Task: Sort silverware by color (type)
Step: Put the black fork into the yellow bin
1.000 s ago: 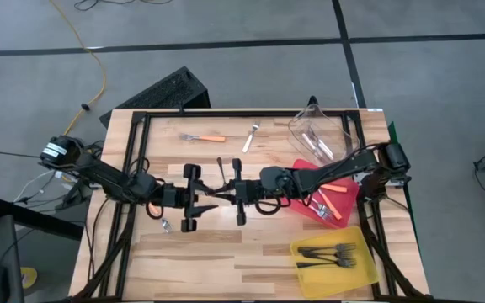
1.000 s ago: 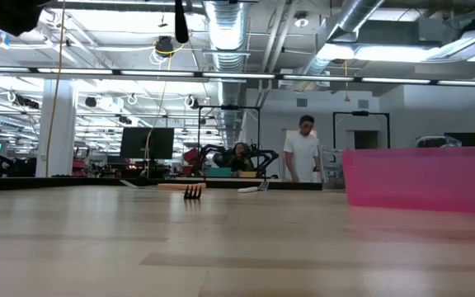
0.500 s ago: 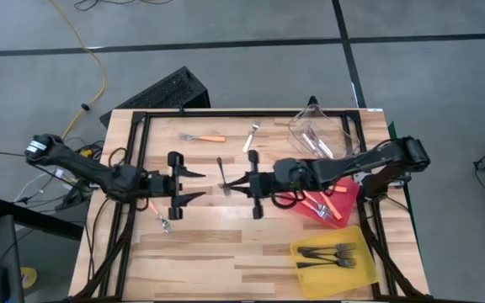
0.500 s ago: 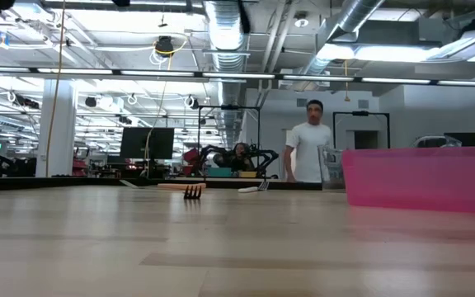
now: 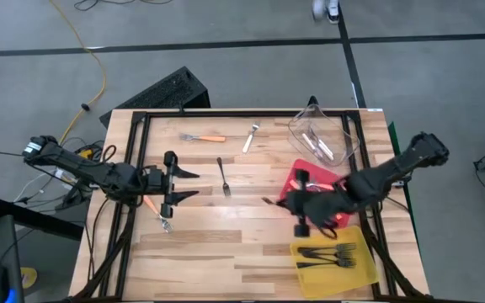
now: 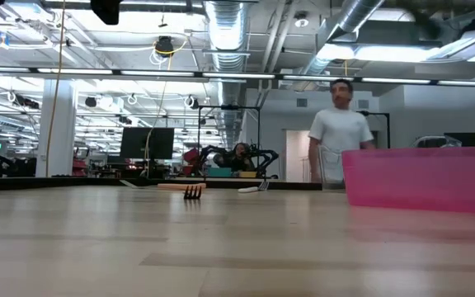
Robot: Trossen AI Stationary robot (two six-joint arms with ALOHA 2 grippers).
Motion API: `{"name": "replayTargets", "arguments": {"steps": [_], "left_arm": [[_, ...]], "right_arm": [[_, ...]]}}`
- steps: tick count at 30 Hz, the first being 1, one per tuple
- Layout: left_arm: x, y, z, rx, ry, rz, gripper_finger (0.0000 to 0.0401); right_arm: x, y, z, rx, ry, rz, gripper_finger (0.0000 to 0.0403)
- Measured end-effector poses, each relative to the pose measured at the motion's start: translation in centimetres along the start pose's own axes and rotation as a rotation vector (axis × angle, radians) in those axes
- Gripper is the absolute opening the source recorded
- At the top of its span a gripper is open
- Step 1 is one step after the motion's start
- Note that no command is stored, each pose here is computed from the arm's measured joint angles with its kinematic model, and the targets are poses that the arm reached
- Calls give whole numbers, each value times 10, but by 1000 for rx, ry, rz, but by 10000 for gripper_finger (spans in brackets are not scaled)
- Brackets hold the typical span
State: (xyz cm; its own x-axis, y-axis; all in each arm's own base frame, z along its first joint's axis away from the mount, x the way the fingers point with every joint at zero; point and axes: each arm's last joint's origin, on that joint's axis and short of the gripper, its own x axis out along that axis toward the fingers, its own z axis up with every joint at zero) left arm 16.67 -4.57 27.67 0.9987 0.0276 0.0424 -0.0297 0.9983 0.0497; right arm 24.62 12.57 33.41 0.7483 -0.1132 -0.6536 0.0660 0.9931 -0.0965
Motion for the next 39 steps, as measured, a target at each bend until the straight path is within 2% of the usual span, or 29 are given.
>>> {"name": "replayTargets", "arguments": {"steps": [8,16,24,30,39], "left_arm": [[2,-1,-2,3,10,1,202],[2,-1,-1,0,8,2,202],[2,0,-2,0,9,5,202],[2,0,-2,-3,11,35,202],[2,1,-2,-3,11,55,202]], "right_arm": [[-27,33,-35,191,162,39,25],[-38,60,-63,255,303,41,23],[-12,90,-93,167,452,-96,23],[10,119,-121,69,563,-145,23],[13,150,-157,-51,647,-283,23]]}}
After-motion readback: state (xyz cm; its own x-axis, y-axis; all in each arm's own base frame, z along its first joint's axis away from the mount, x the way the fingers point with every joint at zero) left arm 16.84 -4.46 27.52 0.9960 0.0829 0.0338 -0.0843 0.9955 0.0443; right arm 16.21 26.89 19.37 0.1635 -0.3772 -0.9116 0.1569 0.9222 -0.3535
